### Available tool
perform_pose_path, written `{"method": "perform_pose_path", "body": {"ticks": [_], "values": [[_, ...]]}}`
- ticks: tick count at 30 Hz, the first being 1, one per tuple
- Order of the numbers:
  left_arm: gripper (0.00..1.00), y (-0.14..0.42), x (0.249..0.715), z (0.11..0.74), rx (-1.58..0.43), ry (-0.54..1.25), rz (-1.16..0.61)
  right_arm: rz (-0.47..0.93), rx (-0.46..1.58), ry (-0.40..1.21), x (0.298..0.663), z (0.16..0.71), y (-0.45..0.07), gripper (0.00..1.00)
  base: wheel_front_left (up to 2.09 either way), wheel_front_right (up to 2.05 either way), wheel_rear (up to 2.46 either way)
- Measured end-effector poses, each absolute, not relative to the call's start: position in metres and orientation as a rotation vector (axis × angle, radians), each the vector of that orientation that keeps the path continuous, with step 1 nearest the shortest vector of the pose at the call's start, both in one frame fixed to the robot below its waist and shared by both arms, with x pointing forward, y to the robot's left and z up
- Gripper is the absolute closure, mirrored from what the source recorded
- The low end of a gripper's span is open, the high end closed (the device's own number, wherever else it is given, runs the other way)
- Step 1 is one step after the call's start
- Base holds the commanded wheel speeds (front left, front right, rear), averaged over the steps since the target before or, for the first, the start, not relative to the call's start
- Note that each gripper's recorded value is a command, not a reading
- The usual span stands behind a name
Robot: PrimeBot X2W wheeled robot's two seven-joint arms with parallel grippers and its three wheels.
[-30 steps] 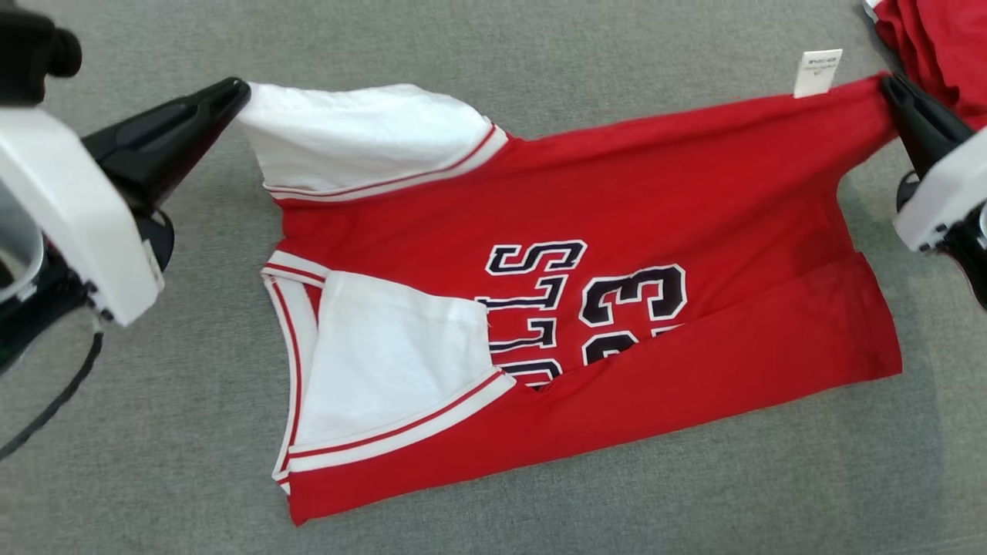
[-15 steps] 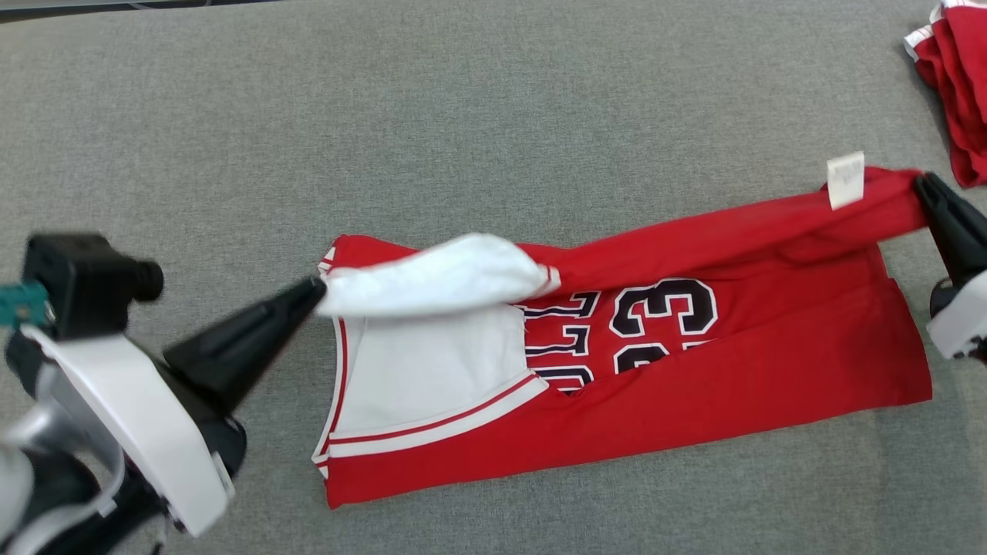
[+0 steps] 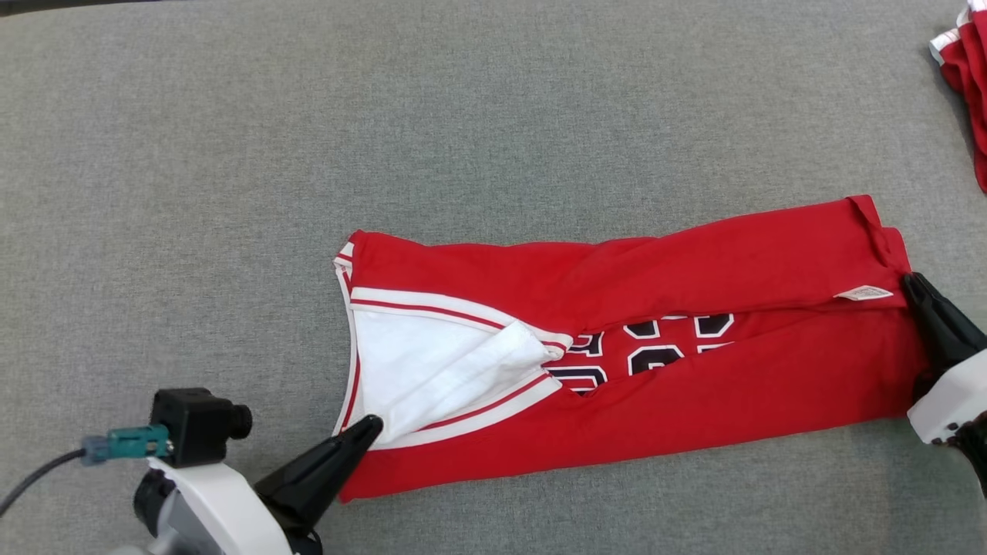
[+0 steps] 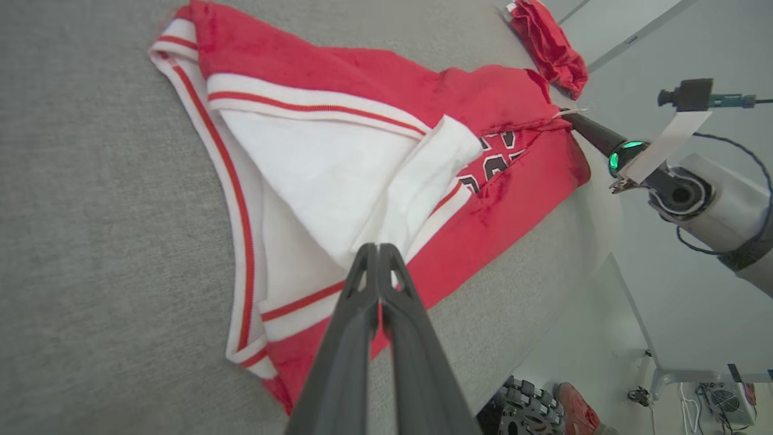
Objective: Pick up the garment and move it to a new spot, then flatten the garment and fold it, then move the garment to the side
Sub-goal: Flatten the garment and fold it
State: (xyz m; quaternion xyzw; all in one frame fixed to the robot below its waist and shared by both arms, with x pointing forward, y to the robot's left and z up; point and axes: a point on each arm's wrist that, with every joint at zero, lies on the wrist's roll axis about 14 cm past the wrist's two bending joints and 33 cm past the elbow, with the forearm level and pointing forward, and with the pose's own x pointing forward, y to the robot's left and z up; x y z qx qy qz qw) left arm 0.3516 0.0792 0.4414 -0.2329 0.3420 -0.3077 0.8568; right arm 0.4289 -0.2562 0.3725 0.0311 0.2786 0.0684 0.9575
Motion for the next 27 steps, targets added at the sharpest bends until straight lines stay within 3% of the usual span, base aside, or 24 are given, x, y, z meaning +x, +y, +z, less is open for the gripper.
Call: {"method": "perform_pose_path", "body": {"ticks": [1, 2, 3, 8, 15, 21, 27], "values": [[0.70, 0.078, 0.348, 0.436, -0.499, 0.733, -0.640, 0.131, 0.077, 0.562, 0.428, 0.372, -0.255, 0.00, 0.00, 0.00, 0.00], [0.12, 0.077, 0.347, 0.432, -0.511, 0.739, -0.628, 0.124, 0.086, 0.559, 0.427, 0.372, -0.255, 0.00, 0.00, 0.00, 0.00], [0.00, 0.076, 0.346, 0.430, -0.520, 0.741, -0.618, 0.117, 0.092, 0.561, 0.424, 0.371, -0.257, 0.00, 0.00, 0.00, 0.00], [0.00, 0.073, 0.345, 0.430, -0.564, 0.676, -0.571, 0.048, 0.113, 0.547, 0.405, 0.374, -0.277, 0.00, 0.00, 0.00, 0.00], [0.00, 0.099, 0.372, 0.453, -0.516, 0.341, -0.360, -0.047, 0.172, 0.441, 0.386, 0.390, -0.290, 0.00, 0.00, 0.00, 0.00], [0.00, 0.129, 0.390, 0.479, -0.423, 0.131, -0.138, -0.070, 0.274, 0.388, 0.394, 0.392, -0.274, 0.00, 0.00, 0.00, 0.00], [0.00, 0.143, 0.377, 0.489, -0.287, 0.024, -0.026, -0.088, 0.291, 0.440, 0.410, 0.377, -0.270, 0.00, 0.00, 0.00, 0.00]]}}
